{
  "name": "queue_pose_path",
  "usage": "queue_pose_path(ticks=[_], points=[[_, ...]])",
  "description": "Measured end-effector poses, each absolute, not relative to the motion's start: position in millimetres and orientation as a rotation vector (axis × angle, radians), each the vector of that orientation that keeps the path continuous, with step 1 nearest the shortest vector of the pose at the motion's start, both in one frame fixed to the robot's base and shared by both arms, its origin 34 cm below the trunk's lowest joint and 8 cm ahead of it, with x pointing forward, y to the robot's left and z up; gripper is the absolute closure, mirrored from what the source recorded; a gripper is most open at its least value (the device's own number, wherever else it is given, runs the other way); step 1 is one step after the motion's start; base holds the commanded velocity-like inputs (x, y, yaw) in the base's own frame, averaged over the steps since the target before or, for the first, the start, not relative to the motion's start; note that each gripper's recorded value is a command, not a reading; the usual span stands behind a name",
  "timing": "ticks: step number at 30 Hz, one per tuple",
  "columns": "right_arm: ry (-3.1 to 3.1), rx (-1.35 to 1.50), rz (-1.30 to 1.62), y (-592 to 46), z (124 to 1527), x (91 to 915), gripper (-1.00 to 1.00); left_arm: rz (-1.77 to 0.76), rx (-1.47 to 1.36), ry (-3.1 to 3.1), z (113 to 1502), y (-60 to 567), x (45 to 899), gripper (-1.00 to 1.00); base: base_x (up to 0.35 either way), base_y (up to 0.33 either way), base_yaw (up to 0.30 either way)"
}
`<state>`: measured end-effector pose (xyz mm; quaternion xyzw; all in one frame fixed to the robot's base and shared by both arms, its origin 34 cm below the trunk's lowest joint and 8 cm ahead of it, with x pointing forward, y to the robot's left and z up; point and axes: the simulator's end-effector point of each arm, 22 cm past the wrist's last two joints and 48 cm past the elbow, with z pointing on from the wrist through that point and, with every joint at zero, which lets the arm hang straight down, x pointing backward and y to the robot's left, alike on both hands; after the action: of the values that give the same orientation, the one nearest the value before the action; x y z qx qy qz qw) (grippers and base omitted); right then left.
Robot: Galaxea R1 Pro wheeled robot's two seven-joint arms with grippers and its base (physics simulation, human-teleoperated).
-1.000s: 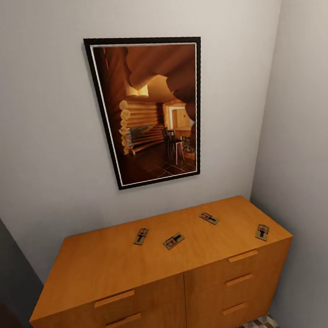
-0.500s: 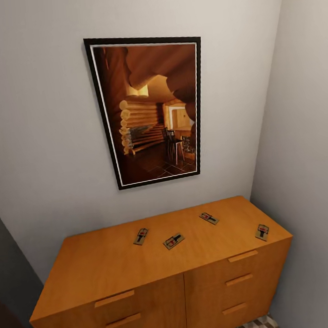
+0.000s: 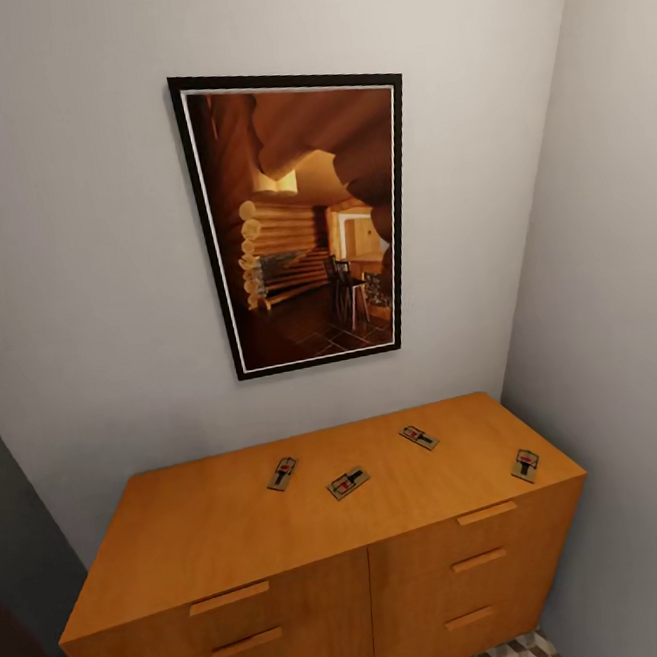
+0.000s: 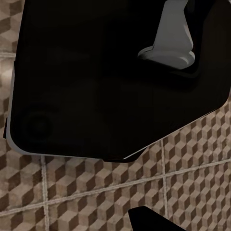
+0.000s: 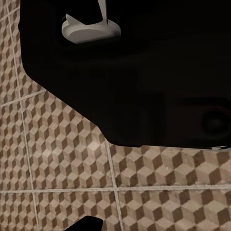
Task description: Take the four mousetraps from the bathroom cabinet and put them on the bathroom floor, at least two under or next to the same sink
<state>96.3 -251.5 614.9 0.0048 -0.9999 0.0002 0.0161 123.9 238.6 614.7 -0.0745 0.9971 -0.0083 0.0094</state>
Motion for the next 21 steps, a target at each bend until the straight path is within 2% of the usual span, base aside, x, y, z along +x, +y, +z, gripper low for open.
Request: queue_pose_path(ticks=[13,21], points=[[-3.111,0.024,0.001,-251.4,614.8,96.8,-1.0,-0.055,-0.215,3.111,614.9,230.3,126.8,-1.0,0.0,0.0,0.0],[-3.225,0.031,0.011,-261.5,616.7,164.9,-1.0,-0.21,-0.068,3.039,627.9,154.0,192.8,-1.0,0.0,0.0,0.0]])
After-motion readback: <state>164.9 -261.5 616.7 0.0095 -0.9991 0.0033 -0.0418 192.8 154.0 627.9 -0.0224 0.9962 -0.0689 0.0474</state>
